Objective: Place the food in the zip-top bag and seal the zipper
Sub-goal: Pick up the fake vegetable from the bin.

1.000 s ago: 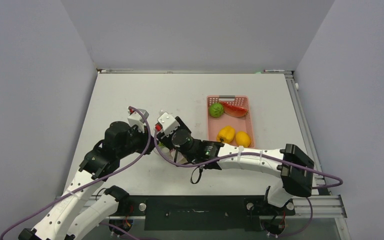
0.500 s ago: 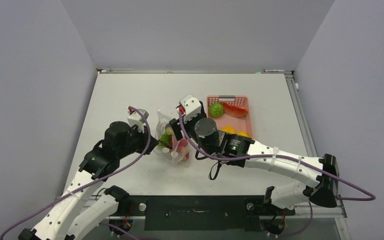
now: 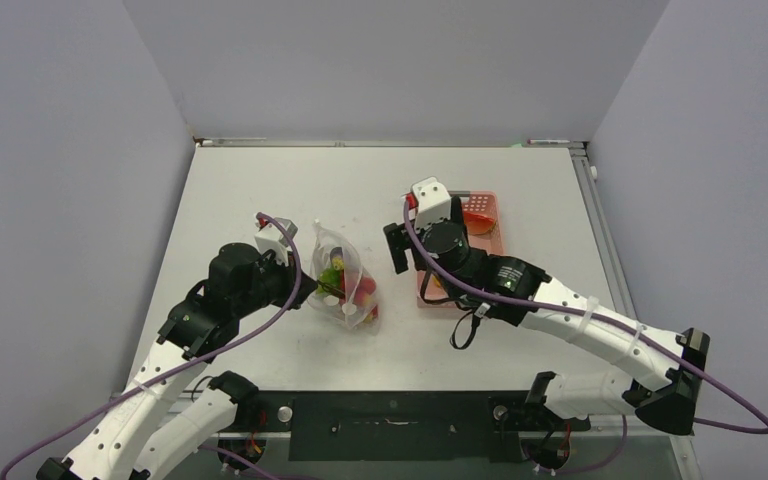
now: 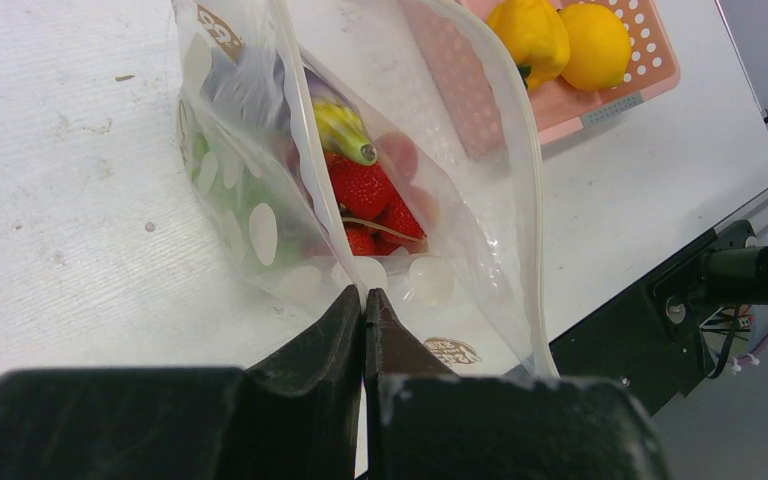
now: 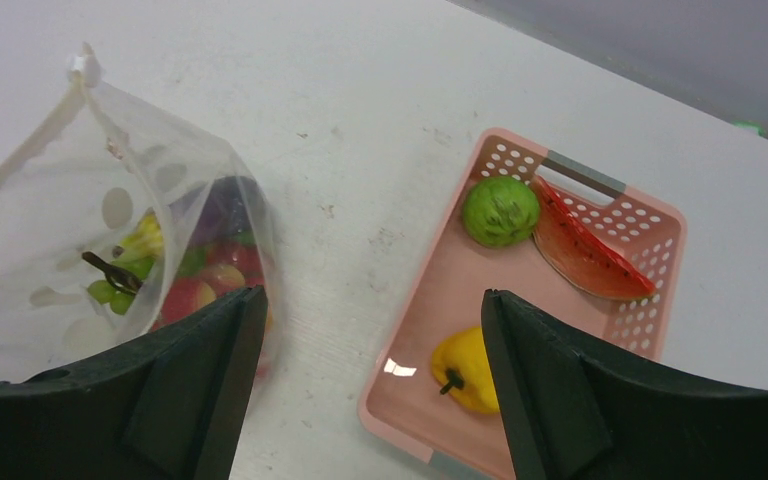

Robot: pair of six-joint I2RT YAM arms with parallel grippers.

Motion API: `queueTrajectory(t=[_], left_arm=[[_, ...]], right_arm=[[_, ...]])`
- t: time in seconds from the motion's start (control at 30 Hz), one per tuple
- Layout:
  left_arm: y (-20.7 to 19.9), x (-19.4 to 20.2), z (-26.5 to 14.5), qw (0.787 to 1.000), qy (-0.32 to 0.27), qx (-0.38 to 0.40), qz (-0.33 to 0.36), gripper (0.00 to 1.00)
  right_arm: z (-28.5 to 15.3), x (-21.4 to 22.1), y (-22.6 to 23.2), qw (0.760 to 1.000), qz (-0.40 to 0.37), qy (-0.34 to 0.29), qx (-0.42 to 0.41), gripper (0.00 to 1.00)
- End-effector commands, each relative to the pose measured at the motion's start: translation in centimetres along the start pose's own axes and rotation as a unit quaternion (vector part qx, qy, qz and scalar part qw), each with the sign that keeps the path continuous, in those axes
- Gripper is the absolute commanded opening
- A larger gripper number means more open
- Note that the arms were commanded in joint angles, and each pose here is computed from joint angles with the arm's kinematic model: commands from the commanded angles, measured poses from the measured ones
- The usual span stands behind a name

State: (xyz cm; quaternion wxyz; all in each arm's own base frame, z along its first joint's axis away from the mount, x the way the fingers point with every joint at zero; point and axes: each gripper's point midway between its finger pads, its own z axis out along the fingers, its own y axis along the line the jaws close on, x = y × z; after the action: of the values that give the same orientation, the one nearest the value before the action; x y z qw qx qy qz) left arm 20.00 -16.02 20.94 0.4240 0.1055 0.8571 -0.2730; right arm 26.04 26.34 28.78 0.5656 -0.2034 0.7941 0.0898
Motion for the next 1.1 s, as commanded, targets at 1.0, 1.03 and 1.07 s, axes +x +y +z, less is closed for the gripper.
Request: queueTrajectory(t=[1.0,1.03,1.07], left_arm=[[-0.8,-1.2,0.1,1.0,-0.018,0.021,0.005,0.0],[-0.8,-1.2,0.1,1.0,-0.018,0.022,0.005,0.0],[-0.8,-1.2,0.1,1.0,-0.018,0.022,0.005,0.0]], right_arm=[[3.9,15.4,-8.5,0.929,0.247,0.158,0.225,0.96],[4.1,15.7,-8.6,0.926,0.254,0.159,0.23,0.96],[4.3,15.9,-8.7,0.923,0.261,0.16,0.234,0.96]])
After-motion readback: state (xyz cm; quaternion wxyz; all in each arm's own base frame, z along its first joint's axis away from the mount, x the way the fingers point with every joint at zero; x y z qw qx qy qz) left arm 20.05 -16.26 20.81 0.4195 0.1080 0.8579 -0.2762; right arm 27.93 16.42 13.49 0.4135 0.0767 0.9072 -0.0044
